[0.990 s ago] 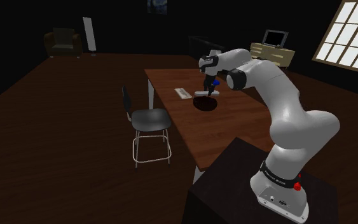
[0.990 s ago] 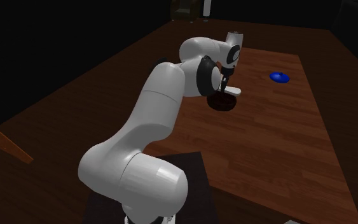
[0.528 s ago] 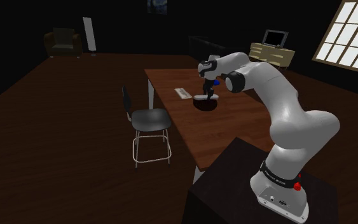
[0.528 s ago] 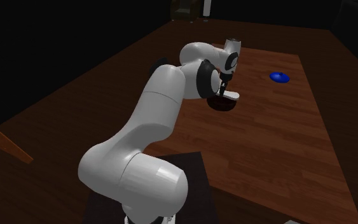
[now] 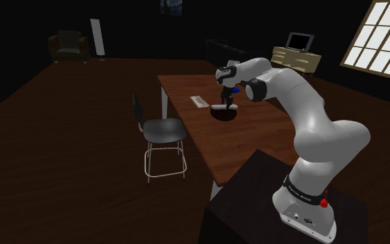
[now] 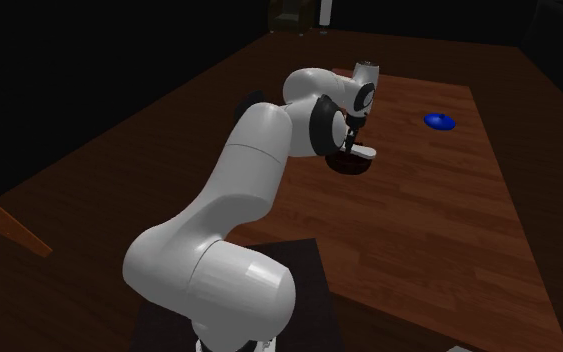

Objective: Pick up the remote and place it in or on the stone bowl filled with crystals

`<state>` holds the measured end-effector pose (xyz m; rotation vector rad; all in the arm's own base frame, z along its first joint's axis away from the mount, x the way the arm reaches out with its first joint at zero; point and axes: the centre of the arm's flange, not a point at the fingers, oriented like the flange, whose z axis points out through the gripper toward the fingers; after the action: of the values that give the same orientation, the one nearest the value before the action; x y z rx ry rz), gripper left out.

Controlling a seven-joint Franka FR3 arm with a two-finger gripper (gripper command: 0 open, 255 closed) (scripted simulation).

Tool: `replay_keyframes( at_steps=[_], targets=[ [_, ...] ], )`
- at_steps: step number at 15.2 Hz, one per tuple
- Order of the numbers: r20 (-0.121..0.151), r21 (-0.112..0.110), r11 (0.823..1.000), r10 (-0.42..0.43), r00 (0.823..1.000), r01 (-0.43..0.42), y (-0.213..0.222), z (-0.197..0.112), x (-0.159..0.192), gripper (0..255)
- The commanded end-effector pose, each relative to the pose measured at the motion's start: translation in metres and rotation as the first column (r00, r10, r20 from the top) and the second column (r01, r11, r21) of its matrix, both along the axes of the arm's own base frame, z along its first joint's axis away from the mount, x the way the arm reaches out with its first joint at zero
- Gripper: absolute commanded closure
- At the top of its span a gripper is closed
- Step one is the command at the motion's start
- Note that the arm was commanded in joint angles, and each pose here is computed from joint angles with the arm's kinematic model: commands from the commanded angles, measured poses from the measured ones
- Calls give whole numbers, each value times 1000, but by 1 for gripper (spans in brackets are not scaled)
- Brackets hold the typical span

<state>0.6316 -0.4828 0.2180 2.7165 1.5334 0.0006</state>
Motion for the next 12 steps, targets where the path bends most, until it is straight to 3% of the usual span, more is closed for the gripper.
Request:
replay_keyframes(
  at_steps=[1, 5, 9, 12],
  targets=[
    [0, 0, 1000, 0, 1000, 0, 0, 0, 0, 0],
    [0, 0, 1000, 0, 1000, 0, 0, 0, 0, 0],
    [0, 0, 1000, 0, 1000, 0, 1, 50, -1, 0],
    [0, 0, 1000, 0, 1000, 0, 1, 50, -1, 0]
  ],
)
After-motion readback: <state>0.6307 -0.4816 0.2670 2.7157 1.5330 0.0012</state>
